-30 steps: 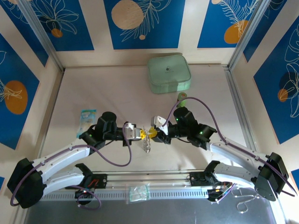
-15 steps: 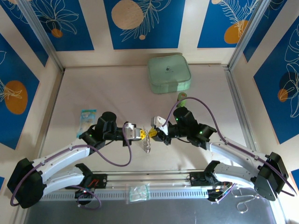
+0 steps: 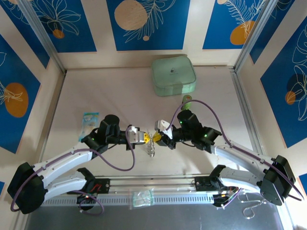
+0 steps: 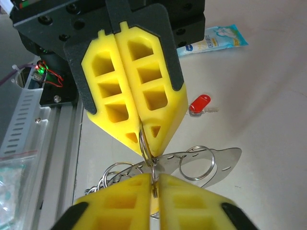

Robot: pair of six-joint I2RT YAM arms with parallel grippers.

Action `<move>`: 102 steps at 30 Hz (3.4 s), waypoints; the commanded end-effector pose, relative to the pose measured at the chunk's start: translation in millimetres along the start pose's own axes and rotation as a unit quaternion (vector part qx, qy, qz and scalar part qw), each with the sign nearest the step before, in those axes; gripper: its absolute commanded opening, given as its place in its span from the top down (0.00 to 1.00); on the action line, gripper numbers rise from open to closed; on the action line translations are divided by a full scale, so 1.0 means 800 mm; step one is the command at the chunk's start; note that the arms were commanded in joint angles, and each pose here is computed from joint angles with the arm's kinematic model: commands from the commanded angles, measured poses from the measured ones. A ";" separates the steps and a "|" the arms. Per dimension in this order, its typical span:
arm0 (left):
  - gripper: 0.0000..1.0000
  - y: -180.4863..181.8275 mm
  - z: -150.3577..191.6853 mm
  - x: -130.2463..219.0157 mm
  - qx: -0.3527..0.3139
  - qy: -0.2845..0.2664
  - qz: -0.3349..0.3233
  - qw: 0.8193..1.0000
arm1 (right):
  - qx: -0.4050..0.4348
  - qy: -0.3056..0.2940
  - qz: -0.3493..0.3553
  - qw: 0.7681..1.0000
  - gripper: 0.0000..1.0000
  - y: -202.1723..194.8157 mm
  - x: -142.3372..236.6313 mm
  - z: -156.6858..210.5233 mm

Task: Put the keys on the keyring

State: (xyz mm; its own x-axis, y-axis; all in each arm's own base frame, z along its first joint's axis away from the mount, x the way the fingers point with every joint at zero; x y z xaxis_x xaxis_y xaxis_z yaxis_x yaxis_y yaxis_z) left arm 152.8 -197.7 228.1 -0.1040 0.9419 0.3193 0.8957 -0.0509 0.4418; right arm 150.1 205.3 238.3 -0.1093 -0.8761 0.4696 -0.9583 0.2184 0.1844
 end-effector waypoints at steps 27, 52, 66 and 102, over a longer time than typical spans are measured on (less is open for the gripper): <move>1.00 0.002 -0.012 0.001 -0.012 -0.044 0.000 0.999 | 0.021 -0.029 -0.015 0.999 0.75 0.010 0.008 -0.003; 0.76 0.007 -0.007 -0.001 -0.007 -0.004 -0.012 1.000 | 0.041 0.045 0.003 0.998 1.00 0.009 0.003 -0.016; 0.90 0.008 -0.007 -0.002 -0.004 0.000 -0.002 1.000 | 0.081 0.151 0.000 0.985 1.00 0.017 -0.011 -0.040; 1.00 0.003 -0.013 0.001 -0.012 -0.037 0.000 0.999 | -0.001 0.034 0.008 0.999 0.92 0.003 0.008 -0.017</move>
State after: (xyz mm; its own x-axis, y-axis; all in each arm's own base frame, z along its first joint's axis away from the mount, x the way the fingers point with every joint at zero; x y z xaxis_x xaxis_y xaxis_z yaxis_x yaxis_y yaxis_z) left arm 154.4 -199.6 229.9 -0.1028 0.9488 0.2987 0.8988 -0.0401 0.4366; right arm 151.4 206.7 250.3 -0.1187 -0.8333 0.5400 -0.9547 0.2452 0.1685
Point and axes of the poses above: each hand's point on the last joint's axis, 136 mm out from that joint toward the fingers, its own x axis back along the fingers, its own y axis along the line the jaws close on, z = x × y, the point moved 10 cm from there along x, back along the fingers, and after that the axes turned 11 degrees about -x, right-handed, at the moved point
